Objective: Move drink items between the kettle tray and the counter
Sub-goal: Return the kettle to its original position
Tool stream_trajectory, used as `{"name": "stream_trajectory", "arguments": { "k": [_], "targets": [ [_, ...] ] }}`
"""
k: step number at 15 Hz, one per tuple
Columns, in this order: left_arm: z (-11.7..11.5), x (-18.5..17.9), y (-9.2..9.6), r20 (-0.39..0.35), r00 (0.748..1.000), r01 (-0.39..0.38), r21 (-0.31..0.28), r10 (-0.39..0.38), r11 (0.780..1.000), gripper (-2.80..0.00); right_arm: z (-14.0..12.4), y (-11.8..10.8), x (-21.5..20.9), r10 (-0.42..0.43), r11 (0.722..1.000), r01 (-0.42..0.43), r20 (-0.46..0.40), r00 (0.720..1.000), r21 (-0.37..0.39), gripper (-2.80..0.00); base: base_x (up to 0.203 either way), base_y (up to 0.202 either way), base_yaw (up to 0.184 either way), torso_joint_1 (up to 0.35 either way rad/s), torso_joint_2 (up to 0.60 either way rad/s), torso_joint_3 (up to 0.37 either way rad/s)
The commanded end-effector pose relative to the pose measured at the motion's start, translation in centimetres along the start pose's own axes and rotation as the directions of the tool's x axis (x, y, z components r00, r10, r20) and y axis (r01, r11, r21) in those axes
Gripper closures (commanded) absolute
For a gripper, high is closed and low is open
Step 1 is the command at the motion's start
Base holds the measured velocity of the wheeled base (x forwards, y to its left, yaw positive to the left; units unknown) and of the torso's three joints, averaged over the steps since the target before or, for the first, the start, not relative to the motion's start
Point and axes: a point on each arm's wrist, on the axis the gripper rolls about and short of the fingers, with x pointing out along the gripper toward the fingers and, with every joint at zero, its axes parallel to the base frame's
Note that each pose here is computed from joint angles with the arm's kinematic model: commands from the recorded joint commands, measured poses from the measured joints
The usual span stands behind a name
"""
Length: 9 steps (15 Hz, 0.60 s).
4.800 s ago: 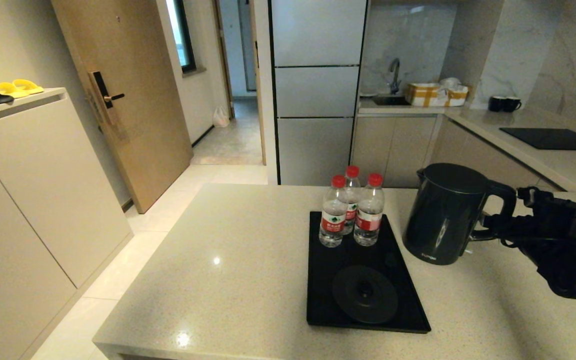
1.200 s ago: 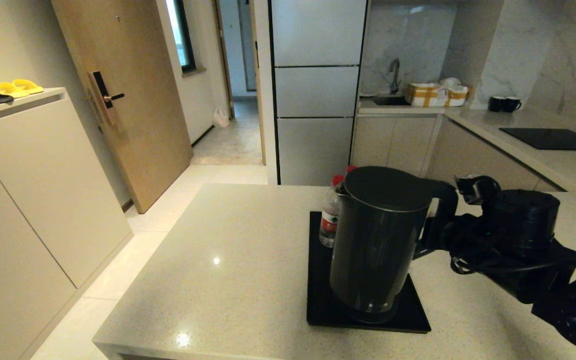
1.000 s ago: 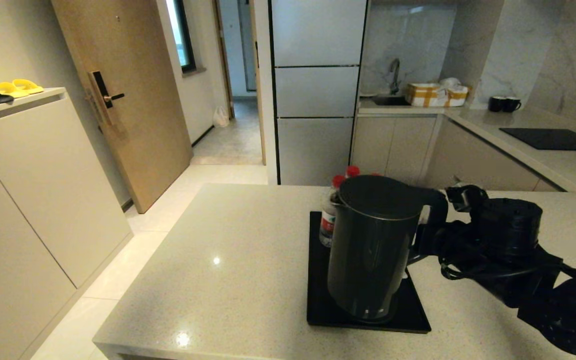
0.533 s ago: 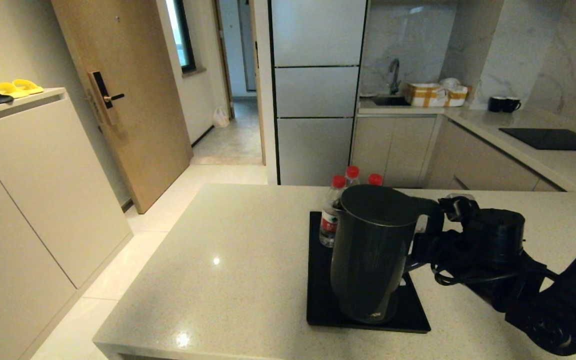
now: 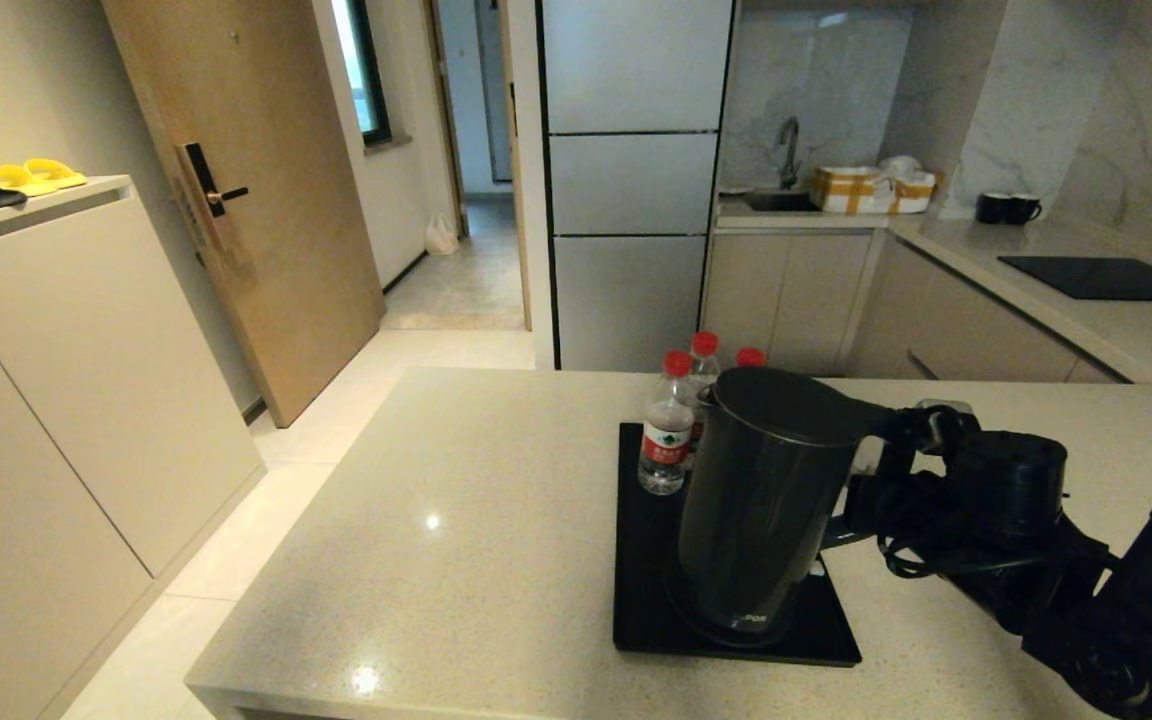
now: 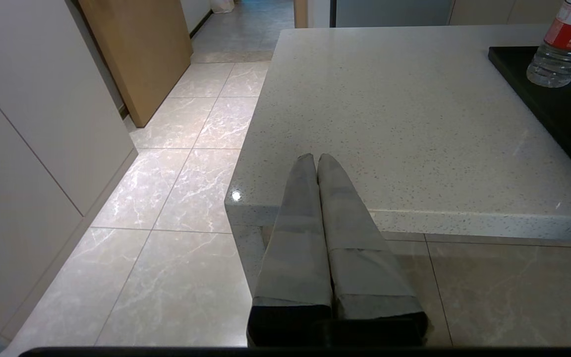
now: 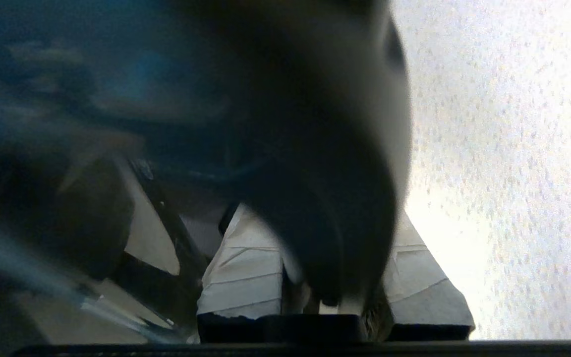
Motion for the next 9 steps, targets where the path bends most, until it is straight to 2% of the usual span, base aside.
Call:
{"name": "stream_trajectory", "arguments": {
  "k": [1,3,9],
  "targets": [
    [0.0,0.0,0.0,-0.002,1.000,-0.001,0.001,0.001,1.000,0.00,-0.2,-0.1,-0.5,0.001,1.000,-0.001,0.009,1.000,0.003,0.00,0.000,0.000,0.000,0.000,0.00,0.000],
    [0.0,0.0,0.0,-0.001,1.000,-0.001,0.001,0.001,1.000,0.00,0.4,0.0,-1.0,0.010,1.000,-0.010,0.034,0.999,0.003,0.00,0.000,0.000,0.000,0.000,0.00,0.000],
    [0.0,0.0,0.0,0.000,1.000,-0.001,0.000,0.001,1.000,0.00,-0.3,0.3,-1.6,0.024,1.000,-0.024,0.008,1.000,-0.012,0.00,0.000,0.000,0.000,0.000,0.00,0.000]
  ]
}}
